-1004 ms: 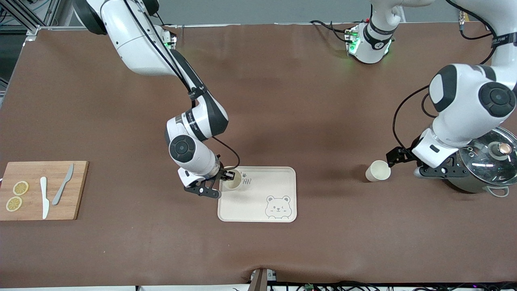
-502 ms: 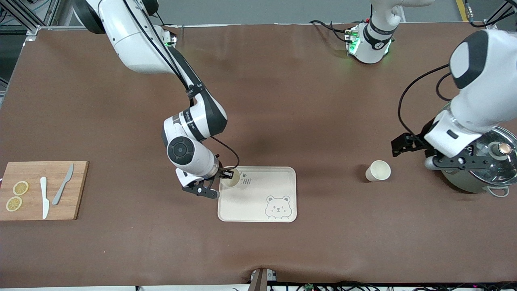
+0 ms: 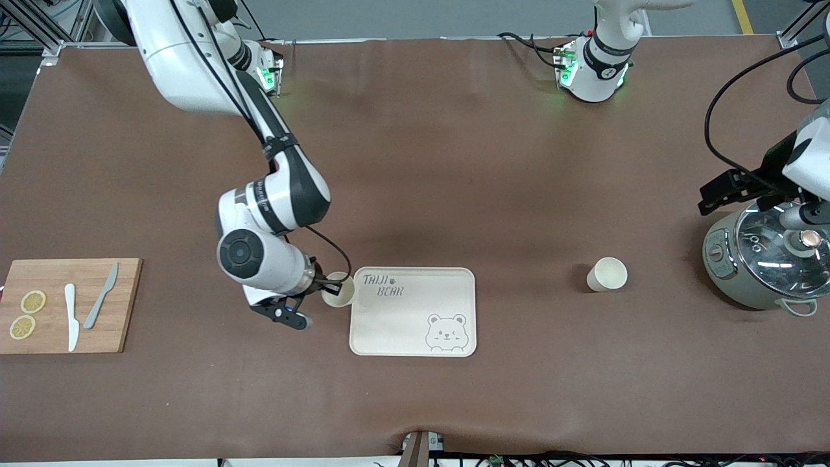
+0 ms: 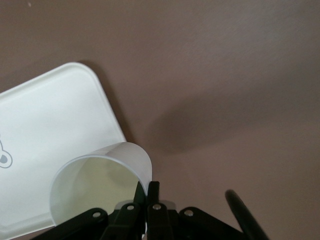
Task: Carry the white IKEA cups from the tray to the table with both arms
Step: 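Carry the second cup toward the cutting board with the right gripper, then lower the second cup onto the table with the right gripper, then open the right gripper and withdraw it from the cup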
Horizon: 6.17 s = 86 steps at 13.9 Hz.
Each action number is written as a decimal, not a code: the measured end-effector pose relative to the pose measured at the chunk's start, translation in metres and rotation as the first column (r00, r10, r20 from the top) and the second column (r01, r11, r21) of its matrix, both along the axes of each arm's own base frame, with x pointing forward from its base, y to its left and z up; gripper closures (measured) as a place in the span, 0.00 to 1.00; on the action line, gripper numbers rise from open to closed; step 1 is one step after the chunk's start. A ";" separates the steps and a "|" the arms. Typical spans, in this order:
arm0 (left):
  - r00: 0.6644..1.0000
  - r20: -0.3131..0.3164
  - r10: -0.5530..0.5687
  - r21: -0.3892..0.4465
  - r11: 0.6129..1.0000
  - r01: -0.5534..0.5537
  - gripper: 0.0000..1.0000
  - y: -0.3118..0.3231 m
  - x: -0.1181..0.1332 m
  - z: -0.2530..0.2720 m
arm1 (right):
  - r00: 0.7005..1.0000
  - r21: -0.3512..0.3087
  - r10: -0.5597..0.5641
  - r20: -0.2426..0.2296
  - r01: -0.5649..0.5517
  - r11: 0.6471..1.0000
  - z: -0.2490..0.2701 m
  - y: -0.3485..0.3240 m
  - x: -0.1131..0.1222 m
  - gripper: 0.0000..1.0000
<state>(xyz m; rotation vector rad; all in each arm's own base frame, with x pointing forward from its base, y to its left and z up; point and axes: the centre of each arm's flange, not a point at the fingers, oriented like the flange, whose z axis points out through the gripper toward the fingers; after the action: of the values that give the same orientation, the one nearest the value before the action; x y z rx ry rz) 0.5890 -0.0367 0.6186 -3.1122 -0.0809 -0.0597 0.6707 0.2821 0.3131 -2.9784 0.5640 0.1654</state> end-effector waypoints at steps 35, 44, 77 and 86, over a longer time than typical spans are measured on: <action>0.999 -0.026 -0.027 -0.032 0.999 0.026 0.00 -0.003 -0.059 0.033 | 0.910 -0.018 0.414 0.004 -0.414 0.910 -0.058 -0.370 -0.177 0.98; 0.999 -0.031 -0.026 -0.033 0.999 0.025 0.00 -0.003 -0.053 0.027 | 0.907 -0.026 0.421 0.013 -0.421 0.907 -0.075 -0.375 -0.193 0.98; 0.998 -0.060 -0.027 -0.031 0.999 0.025 0.00 -0.003 -0.058 0.029 | 0.905 0.048 0.424 -0.041 -0.422 0.905 0.056 -0.394 -0.129 0.00; 0.998 -0.062 -0.027 -0.031 0.999 0.025 0.00 -0.003 -0.058 0.029 | 0.872 0.036 0.490 -0.012 -0.489 0.871 0.191 -0.372 -0.068 0.00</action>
<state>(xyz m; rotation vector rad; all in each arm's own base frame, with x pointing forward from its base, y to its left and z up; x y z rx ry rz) 0.5311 -0.0396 0.6476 -3.1425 -0.0405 0.0382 0.6026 -0.0895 0.5040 -3.0226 -0.2092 0.2401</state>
